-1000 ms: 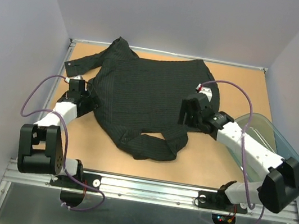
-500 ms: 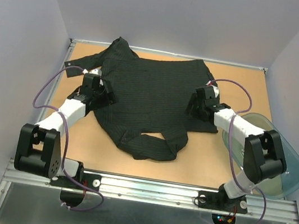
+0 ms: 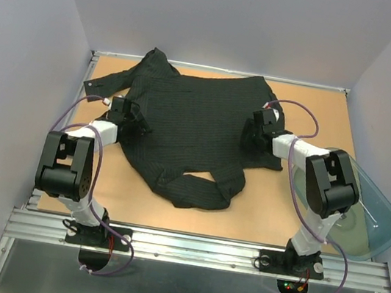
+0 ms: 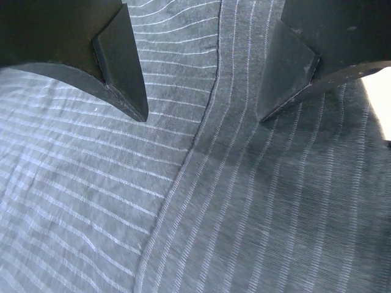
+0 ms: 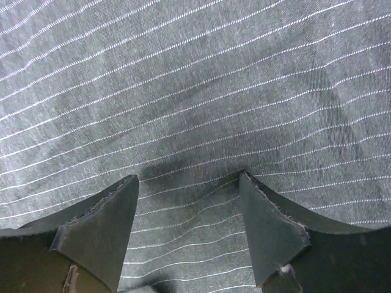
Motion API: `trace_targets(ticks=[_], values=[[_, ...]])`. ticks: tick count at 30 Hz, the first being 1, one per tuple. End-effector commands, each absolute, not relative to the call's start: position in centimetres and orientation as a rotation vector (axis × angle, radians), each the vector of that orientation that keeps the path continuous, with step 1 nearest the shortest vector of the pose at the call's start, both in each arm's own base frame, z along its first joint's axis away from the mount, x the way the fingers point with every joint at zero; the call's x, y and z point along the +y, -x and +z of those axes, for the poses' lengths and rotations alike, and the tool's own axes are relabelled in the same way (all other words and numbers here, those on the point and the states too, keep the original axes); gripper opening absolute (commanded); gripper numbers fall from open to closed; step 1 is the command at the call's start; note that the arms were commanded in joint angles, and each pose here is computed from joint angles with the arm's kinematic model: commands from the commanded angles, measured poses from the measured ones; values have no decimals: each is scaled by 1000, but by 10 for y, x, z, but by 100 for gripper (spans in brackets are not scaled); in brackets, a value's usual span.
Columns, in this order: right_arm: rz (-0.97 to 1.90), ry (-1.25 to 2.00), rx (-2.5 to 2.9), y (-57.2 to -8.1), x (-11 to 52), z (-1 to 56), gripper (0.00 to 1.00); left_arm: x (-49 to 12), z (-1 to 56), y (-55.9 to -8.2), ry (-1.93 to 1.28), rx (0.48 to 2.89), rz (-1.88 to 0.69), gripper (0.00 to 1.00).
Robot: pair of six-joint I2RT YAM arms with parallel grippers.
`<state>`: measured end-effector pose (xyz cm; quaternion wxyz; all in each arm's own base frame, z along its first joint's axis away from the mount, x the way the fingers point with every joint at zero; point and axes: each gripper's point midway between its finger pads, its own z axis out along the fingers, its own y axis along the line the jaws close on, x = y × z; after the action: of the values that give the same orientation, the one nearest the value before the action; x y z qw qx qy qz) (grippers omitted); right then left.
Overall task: Fold and stack the long sleeve shirts
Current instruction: Fold the shirt
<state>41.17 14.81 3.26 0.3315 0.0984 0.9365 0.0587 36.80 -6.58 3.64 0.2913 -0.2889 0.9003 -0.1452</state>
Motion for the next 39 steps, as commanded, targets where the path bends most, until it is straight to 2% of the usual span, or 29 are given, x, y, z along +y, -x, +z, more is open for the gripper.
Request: trace_targets(ticks=[1, 4, 10, 14, 17, 24, 39], values=[[242, -196, 2398, -438, 170, 43, 72, -37, 27, -358, 907, 2366, -345, 83], [270, -167, 2391, -446, 177, 46, 72, -14, 32, -358, 941, 2333, -307, 83], [346, -203, 2292, -448, 181, 96, 77, 1, 62, -348, 886, 2287, -227, 84], [322, -296, 2226, -427, 162, 122, 87, 14, 84, -330, 883, 2237, -145, 84], [334, -400, 2196, -407, 149, 131, 89, 13, 90, -311, 925, 2212, -155, 84], [427, -571, 2186, -373, 139, 127, 89, 1, 54, -273, 1059, 2273, -204, 80], [352, -873, 2176, -353, 111, 85, 86, -9, 16, -263, 1053, 2417, -186, 72]])
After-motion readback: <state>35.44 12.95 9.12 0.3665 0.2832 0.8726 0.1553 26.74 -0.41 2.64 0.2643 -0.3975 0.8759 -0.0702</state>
